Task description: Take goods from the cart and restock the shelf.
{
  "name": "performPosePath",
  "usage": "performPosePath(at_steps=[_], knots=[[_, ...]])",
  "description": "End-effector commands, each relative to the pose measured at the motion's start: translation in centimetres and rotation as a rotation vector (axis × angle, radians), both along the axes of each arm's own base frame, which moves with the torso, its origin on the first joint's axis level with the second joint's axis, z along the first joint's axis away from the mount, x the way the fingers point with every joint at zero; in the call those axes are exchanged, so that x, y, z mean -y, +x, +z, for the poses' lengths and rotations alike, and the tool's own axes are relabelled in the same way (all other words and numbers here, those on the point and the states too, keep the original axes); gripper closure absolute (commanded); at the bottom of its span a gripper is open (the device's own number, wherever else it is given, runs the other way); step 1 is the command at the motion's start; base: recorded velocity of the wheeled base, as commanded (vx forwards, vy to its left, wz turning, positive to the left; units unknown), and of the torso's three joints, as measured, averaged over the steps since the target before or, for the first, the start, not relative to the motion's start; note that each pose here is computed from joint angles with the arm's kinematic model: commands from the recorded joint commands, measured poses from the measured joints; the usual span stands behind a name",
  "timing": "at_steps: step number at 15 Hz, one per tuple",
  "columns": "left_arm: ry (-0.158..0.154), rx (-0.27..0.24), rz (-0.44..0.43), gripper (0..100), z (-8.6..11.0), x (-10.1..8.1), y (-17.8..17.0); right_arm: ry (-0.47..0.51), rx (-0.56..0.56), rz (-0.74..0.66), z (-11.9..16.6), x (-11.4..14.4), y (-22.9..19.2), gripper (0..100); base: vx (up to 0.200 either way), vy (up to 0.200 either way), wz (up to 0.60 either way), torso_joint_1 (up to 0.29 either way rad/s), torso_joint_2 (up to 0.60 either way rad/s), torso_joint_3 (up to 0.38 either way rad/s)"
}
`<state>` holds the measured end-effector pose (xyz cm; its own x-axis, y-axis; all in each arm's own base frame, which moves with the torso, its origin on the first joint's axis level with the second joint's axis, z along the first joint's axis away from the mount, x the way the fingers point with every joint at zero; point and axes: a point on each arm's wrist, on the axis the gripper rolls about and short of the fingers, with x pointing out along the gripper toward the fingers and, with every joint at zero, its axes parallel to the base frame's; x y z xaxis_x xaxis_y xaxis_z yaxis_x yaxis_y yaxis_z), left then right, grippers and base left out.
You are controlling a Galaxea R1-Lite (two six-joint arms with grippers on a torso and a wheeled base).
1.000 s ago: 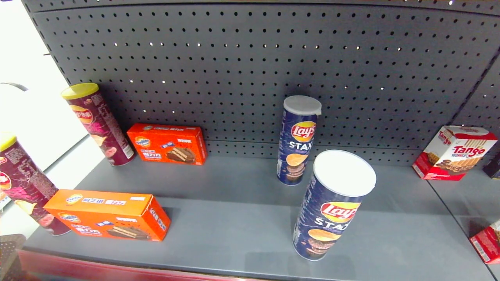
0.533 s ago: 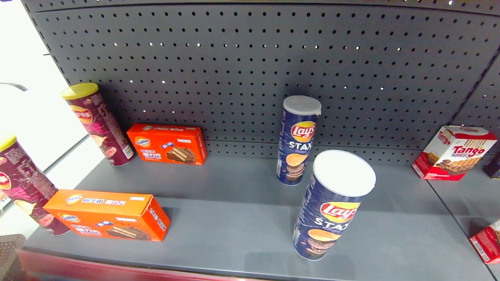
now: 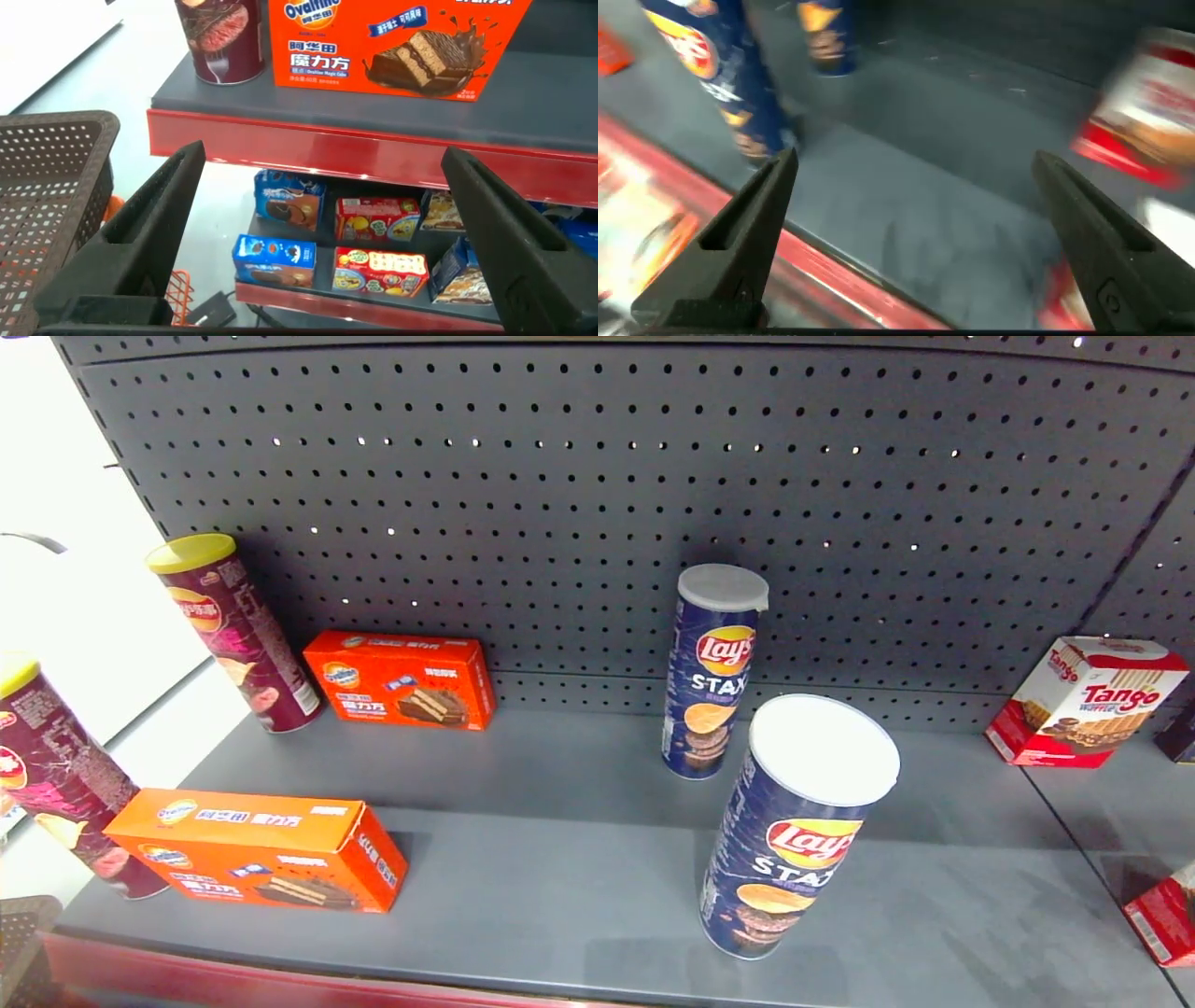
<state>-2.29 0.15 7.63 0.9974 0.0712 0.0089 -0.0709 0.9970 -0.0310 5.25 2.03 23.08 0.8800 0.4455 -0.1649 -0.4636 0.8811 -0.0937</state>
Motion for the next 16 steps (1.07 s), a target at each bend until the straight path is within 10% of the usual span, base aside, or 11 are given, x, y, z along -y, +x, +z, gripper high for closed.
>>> performPosePath(at_steps=[1,16], knots=[[0.0,-0.001,-0.001,0,0.0,0.0,0.0,-0.051,-0.13,0.11,-0.1,-2.5,4.5,0,0.0,0.0,0.0,0.0,0.0,0.0],[0.0,-0.003,-0.001,0,0.0,0.0,0.0,-0.122,-0.26,0.19,-3.7,-6.9,10.3,0,0.0,0.0,0.0,0.0,0.0,0.0]])
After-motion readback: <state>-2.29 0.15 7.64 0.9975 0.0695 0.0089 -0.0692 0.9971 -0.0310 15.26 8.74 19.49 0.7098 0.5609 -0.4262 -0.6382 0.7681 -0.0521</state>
